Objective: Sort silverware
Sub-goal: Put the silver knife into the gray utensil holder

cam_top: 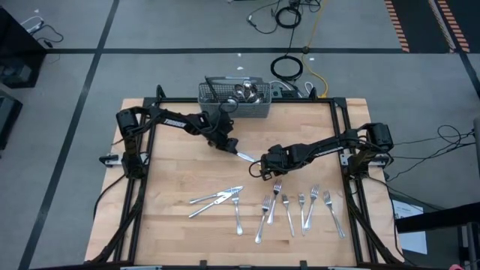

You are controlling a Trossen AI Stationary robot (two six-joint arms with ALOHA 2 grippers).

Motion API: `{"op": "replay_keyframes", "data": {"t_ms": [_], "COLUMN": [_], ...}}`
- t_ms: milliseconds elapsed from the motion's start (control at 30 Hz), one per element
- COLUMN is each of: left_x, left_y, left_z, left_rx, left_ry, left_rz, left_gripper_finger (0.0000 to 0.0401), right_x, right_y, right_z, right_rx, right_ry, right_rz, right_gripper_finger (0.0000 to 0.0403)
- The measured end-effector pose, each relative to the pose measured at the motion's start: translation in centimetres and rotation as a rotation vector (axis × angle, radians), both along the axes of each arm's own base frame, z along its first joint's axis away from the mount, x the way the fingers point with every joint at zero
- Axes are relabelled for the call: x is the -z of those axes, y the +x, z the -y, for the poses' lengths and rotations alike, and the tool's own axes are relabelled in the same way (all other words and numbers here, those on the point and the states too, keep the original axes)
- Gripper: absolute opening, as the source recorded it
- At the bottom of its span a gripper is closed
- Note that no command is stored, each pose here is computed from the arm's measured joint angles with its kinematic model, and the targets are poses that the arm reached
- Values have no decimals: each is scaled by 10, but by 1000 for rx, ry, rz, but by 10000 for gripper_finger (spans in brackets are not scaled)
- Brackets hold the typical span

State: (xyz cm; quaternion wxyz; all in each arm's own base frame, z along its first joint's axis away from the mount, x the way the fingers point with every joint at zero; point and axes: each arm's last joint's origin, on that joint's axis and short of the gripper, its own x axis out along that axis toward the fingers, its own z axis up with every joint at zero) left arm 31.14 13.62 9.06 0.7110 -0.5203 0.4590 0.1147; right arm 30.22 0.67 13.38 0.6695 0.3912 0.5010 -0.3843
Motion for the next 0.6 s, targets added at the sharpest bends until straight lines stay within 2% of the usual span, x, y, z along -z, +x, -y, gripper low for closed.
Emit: {"op": "replay_keyframes", "data": {"t_ms": [167,300,500,600], "left_x": [-1,0,-1,-1], "left_y": [-5,-13,-13,-12], "left_z": [-5,-6,-11,-8], "left_rx": [-12,40,-41,-45], "left_ry": [-23,-48,-100,-107], "left_rz": [-13,-41,-45,-54], "left_gripper_finger": [153,153,153,153], "right_x": [0,0,0,0], "right_y": [2,3,3,4], "right_z": [0,0,0,1], "right_rx": [-5,-17,-28,-28], "right_ry": [2,0,-7,-8], "right_rz": [15,30,32,32], "right_gripper_finger": [0,0,0,0]}}
